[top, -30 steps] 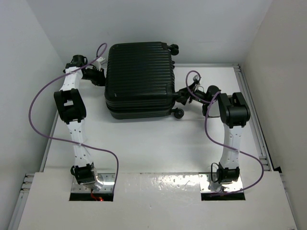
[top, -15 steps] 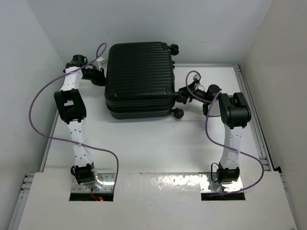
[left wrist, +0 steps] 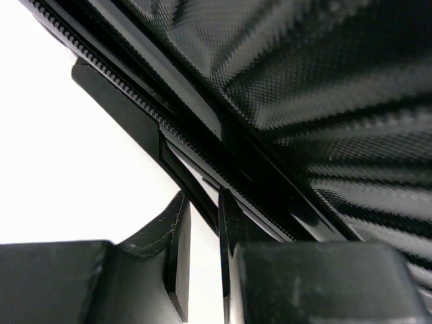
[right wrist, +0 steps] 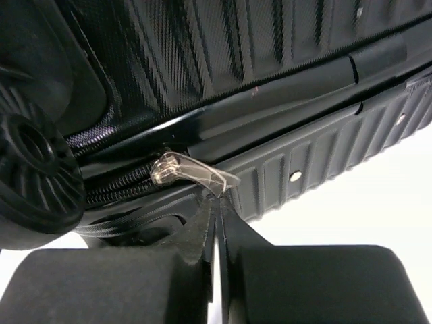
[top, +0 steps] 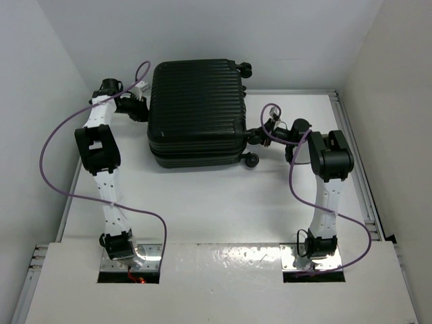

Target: Pack the luggage

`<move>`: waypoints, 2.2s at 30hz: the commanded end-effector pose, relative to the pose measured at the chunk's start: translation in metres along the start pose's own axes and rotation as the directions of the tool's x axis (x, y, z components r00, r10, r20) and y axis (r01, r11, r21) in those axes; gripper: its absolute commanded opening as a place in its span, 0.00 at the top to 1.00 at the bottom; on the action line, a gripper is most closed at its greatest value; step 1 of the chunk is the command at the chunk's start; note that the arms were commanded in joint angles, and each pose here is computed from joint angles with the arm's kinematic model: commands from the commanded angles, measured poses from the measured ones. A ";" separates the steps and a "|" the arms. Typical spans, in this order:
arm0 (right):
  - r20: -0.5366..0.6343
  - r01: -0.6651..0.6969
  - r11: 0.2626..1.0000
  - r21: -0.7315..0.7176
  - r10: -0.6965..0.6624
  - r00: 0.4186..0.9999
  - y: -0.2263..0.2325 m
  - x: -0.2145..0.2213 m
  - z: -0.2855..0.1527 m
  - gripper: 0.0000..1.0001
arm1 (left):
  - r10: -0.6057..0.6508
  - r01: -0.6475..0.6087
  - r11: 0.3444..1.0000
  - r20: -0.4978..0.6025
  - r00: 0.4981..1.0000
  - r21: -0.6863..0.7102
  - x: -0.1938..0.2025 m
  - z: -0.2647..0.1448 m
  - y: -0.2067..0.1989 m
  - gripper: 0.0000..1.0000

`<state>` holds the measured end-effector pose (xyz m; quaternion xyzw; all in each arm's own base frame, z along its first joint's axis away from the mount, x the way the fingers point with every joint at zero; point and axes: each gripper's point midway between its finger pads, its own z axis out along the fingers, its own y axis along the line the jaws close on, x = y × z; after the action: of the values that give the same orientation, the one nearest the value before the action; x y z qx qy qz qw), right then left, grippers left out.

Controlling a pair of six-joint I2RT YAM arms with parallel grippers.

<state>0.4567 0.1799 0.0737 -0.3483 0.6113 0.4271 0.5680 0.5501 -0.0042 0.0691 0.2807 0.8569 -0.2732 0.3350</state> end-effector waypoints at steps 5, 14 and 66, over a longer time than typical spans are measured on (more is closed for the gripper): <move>0.150 0.315 0.949 0.001 -0.312 0.938 0.022 -0.074 -0.017 1.00 | -0.193 0.235 0.963 -0.276 0.942 0.130 0.127 0.051 -0.069 1.00; 0.140 0.319 0.946 0.050 -0.323 0.936 0.012 -0.066 -0.021 0.49 | -0.259 0.298 0.949 -0.277 0.925 0.108 0.129 0.050 -0.066 1.00; 0.113 0.537 0.777 0.329 -0.596 0.795 -0.011 -0.102 -0.001 0.48 | -0.288 0.304 0.952 -0.226 0.931 0.039 0.112 0.058 -0.036 1.00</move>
<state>0.4490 0.1681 0.0544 -0.3721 0.6225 0.3139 0.6128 0.5412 -0.0143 0.0701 0.2058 0.8639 -0.3092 0.3403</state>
